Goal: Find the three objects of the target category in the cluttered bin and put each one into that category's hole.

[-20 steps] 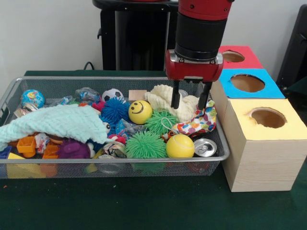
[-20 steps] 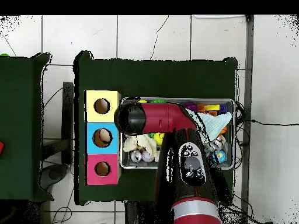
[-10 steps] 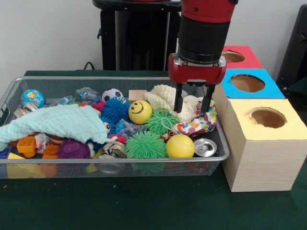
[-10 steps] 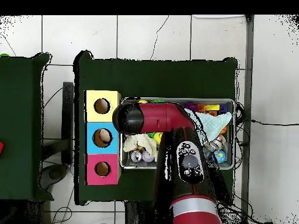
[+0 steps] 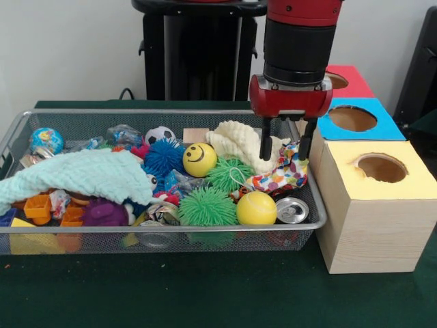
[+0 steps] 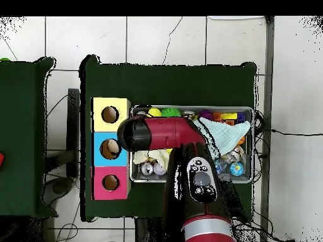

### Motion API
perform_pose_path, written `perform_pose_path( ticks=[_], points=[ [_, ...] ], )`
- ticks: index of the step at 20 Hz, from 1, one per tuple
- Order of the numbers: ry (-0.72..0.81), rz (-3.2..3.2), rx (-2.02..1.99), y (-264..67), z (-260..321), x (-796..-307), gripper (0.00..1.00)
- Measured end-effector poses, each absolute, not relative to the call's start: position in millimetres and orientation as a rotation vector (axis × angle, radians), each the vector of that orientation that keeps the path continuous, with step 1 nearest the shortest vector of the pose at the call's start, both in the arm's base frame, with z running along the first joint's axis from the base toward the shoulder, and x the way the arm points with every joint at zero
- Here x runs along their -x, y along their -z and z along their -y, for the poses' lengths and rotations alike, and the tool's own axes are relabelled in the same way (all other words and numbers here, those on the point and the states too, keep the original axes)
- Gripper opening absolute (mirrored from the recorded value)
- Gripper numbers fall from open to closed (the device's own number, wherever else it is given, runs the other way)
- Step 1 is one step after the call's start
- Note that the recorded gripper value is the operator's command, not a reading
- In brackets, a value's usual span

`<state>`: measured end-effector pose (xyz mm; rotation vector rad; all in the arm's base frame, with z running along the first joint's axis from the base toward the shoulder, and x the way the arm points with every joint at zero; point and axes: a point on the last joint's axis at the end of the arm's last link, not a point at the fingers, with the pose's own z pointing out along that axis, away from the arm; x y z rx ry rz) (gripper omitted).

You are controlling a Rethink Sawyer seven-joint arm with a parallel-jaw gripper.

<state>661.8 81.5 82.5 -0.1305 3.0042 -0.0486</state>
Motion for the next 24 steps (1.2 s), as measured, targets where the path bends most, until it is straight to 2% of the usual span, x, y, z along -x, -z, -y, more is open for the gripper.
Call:
perform_pose_path(
  ticks=[24],
  points=[
    [0.015, -3.070, 0.199, -57, -110, -612, 1.00]
  ],
)
